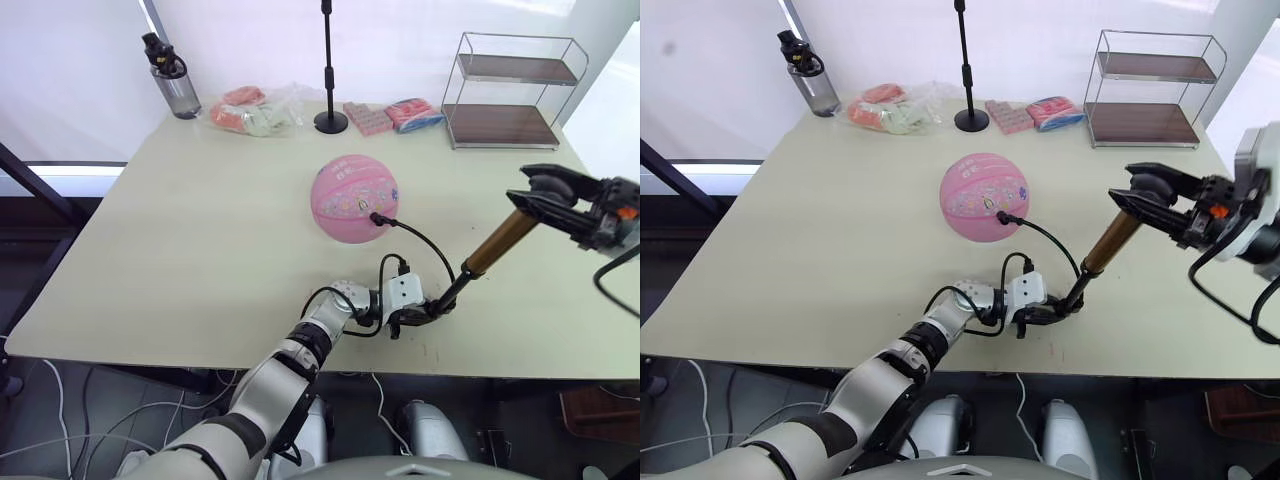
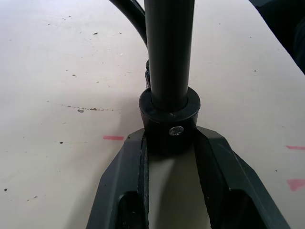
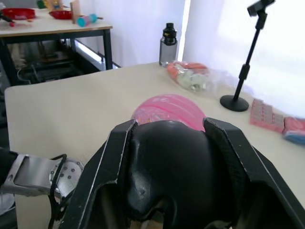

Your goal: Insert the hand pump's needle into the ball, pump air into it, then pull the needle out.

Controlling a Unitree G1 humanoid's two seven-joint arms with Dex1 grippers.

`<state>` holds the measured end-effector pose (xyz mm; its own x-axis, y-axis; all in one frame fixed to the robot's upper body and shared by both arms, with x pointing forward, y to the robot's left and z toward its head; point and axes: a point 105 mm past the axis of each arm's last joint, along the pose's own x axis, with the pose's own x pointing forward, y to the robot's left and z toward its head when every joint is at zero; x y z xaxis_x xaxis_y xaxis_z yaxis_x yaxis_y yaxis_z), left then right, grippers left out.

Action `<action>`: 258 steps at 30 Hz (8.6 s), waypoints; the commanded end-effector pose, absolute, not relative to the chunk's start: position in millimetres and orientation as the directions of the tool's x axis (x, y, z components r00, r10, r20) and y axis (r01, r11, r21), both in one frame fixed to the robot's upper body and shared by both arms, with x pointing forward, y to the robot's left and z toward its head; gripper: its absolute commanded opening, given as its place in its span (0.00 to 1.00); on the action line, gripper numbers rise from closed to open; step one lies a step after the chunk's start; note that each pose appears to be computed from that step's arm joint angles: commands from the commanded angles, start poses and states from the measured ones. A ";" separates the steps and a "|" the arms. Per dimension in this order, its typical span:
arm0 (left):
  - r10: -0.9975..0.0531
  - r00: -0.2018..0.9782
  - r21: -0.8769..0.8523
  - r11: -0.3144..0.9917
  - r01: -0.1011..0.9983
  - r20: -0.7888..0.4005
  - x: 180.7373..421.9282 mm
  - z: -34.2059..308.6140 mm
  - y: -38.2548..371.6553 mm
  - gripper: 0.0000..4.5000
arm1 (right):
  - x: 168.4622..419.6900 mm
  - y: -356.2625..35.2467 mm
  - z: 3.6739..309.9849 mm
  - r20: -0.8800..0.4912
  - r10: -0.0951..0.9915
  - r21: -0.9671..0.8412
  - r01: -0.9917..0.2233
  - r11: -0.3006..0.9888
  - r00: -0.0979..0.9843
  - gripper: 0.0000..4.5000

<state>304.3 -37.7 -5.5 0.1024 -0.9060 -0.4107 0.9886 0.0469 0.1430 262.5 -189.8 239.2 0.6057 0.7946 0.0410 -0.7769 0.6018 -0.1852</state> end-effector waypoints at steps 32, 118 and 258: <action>-0.805 0.016 -0.028 0.041 0.999 -0.594 275.2 -63.5 -8.0 0.23 | 249.9 -196.7 302.4 0.140 0.819 -0.294 -0.766 0.572 0.557 0.40; -0.802 0.030 -0.016 0.050 0.999 -0.597 277.8 -63.0 -7.3 0.23 | 266.4 -172.0 148.2 -0.095 0.791 -0.174 -0.793 0.584 0.604 0.40; -0.803 0.012 -0.011 0.023 1.000 -0.595 275.6 -62.3 -8.8 0.23 | 265.5 -191.0 250.3 -0.074 0.734 -0.250 -0.725 0.641 0.675 0.40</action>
